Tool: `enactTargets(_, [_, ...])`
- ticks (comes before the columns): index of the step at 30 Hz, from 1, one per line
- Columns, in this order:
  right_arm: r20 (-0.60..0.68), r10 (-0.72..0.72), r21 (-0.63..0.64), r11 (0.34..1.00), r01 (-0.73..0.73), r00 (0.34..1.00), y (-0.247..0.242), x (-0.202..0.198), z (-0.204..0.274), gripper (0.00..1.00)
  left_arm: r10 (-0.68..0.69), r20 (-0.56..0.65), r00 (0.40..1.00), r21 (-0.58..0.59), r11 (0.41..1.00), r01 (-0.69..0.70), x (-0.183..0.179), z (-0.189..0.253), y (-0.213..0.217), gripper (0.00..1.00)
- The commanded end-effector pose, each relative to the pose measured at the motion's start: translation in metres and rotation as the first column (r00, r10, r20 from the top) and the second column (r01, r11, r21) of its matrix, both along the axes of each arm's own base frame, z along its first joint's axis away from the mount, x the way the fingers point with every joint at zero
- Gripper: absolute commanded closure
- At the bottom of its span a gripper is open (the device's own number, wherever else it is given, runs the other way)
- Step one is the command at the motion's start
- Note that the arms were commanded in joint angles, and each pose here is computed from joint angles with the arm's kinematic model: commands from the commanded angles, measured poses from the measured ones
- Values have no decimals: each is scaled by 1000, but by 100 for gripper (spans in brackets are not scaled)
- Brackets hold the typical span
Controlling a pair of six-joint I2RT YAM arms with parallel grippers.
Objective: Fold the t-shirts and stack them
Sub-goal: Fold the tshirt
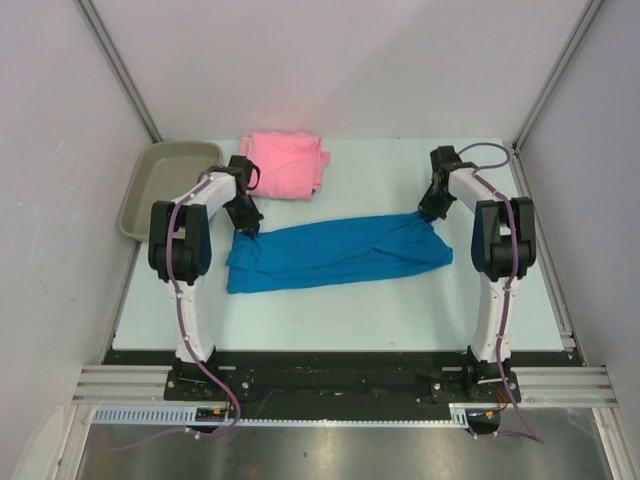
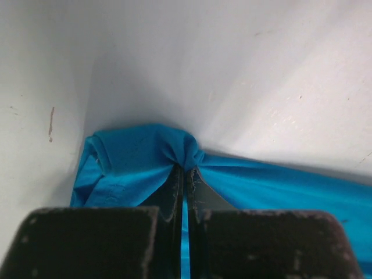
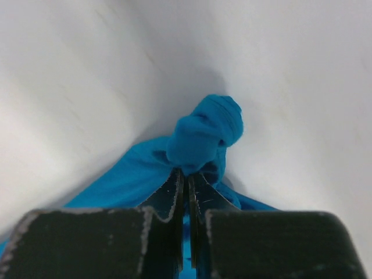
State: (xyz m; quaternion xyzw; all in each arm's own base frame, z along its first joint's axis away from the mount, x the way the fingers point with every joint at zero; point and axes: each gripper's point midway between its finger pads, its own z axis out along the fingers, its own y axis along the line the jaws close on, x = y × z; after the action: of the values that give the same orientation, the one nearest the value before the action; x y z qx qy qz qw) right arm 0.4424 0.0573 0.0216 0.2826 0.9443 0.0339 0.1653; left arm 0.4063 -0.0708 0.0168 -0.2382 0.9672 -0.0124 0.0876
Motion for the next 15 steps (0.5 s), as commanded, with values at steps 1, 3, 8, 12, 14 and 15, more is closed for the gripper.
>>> enactTargets(1, [145,50,-40,998,-45,988,5,77,13,100,55,66,996,-21,998,-54,7,-12,4,100])
enactTargets(3, [167,89,-28,996,-86,982,18,92,17,100,71,71,995,-49,997,-67,-3,-9,0,100])
enactTargets(8, [273,158,12,986,-168,949,54,142,28,100,60,43,997,-81,995,-56,-43,-23,-10,100])
enactTargets(12, [342,222,63,964,-258,913,93,165,40,100,38,43,998,-93,995,-34,-70,-26,-24,100])
enactTargets(14, [366,238,99,951,-292,900,107,170,37,100,19,33,999,-97,995,-16,-86,-26,-35,100])
enactTargets(15, [402,243,124,941,-315,883,116,176,41,100,11,39,999,-103,995,-7,-89,-26,-40,100])
